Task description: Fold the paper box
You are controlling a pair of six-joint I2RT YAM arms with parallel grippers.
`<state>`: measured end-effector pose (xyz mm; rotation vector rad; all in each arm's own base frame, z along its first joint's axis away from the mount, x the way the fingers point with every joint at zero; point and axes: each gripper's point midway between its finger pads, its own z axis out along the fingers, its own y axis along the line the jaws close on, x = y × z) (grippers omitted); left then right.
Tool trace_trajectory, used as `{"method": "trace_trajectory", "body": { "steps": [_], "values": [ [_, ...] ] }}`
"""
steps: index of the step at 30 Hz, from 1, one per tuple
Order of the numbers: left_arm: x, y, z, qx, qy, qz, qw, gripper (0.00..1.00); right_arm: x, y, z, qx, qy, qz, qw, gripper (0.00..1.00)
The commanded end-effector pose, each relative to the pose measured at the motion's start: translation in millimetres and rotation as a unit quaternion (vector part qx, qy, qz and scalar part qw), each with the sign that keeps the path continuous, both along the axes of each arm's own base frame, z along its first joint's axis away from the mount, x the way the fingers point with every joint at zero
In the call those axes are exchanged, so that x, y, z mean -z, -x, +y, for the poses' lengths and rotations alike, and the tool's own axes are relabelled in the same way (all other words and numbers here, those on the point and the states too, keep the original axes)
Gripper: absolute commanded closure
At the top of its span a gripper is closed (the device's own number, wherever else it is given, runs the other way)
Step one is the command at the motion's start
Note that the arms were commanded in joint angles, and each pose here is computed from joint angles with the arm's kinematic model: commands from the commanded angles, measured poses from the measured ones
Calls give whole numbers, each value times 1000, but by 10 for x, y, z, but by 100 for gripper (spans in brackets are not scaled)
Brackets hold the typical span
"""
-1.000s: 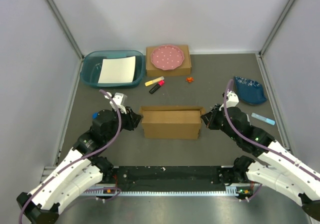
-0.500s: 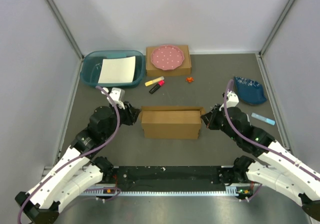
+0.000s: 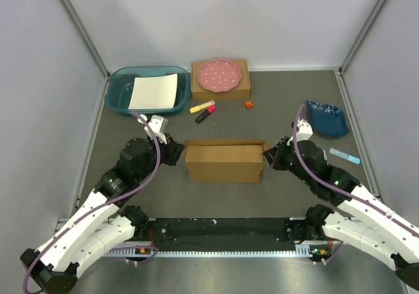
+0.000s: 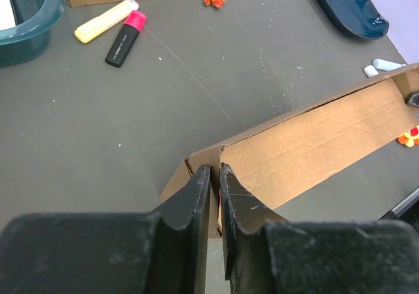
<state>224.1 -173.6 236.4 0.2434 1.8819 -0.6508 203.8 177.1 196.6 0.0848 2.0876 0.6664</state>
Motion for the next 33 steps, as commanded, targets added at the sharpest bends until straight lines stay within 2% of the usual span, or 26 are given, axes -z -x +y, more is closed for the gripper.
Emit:
{"method": "trace_trajectory", "body": {
  "steps": [1,6,21,27,32,33],
  "values": [
    [-137,-19,-55,10,12,-17,1000,84,461,276,-43,-40,62,80,994,100],
    [-79,49,-121,33,16,-1,999,79,465,278,-41,-41,63,81,994,100],
    [125,82,-9,18,-10,11,1000,71,463,283,-44,-40,60,81,994,100],
    [161,79,-7,17,-12,15,1000,82,473,290,-43,-41,59,82,994,100],
    [98,83,-21,19,-2,11,1000,100,473,290,-42,-40,59,83,994,100],
    [64,93,-33,20,4,10,1000,100,470,288,-41,-40,58,82,994,100]
  ]
}}
